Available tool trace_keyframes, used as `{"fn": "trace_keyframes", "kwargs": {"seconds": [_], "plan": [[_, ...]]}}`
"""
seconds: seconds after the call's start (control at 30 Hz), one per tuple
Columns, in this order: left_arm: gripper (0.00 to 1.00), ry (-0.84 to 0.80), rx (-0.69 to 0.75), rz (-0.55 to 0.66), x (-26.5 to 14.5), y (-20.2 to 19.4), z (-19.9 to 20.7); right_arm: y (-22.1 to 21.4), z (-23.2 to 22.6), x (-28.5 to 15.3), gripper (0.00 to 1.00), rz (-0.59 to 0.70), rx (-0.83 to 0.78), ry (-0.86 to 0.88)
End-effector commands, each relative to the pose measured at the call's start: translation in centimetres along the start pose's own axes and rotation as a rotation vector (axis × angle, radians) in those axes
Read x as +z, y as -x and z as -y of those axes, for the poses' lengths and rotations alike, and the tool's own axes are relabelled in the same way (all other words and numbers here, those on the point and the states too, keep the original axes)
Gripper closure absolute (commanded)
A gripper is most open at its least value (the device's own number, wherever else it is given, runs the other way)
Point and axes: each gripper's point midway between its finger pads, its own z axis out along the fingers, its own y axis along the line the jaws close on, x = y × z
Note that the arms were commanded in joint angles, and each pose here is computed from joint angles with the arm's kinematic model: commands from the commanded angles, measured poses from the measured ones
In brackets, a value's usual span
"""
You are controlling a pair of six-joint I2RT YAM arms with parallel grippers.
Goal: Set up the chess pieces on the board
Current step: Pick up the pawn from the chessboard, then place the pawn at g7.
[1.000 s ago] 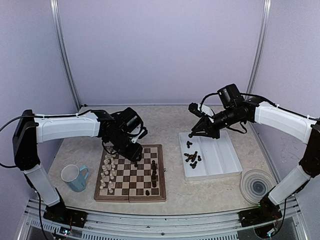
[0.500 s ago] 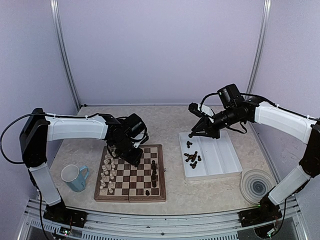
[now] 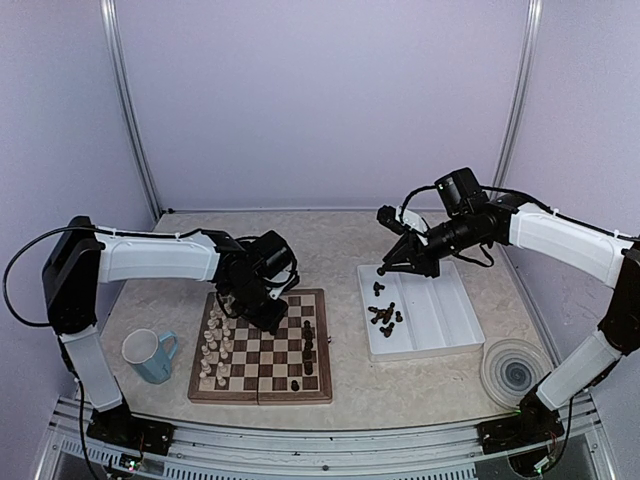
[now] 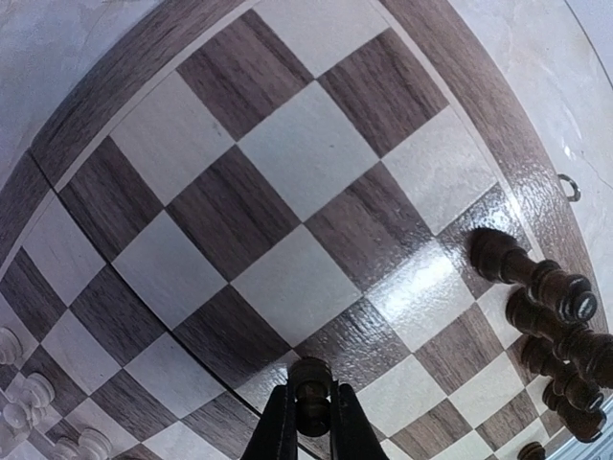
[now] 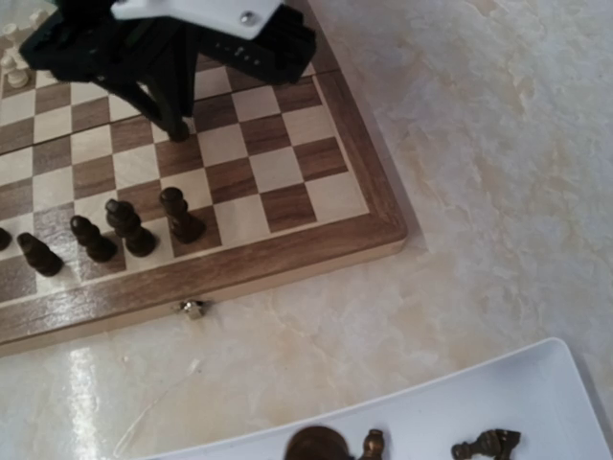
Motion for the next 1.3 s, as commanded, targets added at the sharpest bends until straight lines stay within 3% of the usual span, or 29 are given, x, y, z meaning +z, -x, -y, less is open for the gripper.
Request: {"fn": "trace_keyframes", "kwargs": {"seconds": [0.0, 0.6, 1.27], "plan": [[0.91, -0.058, 0.045, 0.042, -1.6, 0.4, 2.6, 0.3, 0.2, -0.4, 0.86, 0.012, -0.007, -0.01], [0.95, -0.199, 0.109, -0.011, -2.6, -2.9, 8.4, 0.6, 0.2, -0.4, 0.87, 0.019, -0.006, -0.004], [0.96, -0.201, 0.134, -0.119, -0.5, -5.6, 9.4, 0.5, -0.1, -0.7, 0.86, 0.025, -0.014, -0.01]]}}
